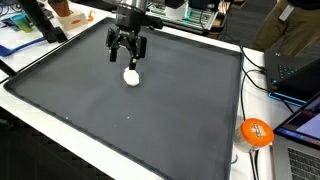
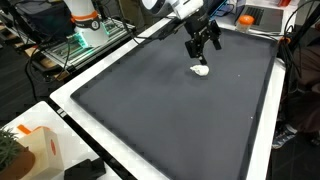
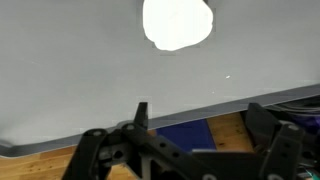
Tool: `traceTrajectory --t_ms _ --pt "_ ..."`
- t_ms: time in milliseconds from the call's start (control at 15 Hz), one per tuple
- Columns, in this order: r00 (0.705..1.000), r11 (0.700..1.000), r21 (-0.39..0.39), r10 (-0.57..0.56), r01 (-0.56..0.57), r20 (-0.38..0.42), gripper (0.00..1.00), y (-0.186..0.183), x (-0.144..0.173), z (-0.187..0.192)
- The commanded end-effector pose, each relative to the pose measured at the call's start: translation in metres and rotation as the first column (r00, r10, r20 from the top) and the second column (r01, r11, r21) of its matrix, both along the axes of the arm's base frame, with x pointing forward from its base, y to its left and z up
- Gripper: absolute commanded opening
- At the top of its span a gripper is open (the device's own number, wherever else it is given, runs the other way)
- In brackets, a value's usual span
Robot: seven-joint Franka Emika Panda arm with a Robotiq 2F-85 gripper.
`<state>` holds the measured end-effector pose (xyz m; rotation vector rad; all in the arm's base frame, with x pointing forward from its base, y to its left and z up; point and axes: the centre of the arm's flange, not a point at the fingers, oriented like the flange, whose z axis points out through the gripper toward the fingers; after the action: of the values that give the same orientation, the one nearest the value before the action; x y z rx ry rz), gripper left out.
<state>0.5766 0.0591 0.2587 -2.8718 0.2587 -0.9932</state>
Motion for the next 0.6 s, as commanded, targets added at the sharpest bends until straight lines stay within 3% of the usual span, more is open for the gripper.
traceTrajectory --t_ms 0,400,533 --pt "0.997 0.999 -0.015 0.028 -0.029 -0.075 1.00 0.002 -0.012 -0.001" --pt "0.977 0.997 -0.014 0.072 -0.076 -0.200 1.00 0.003 -0.024 -0.015" --pt "0.986 0.999 -0.015 0.047 -0.050 -0.161 1.00 0.008 -0.012 -0.019"
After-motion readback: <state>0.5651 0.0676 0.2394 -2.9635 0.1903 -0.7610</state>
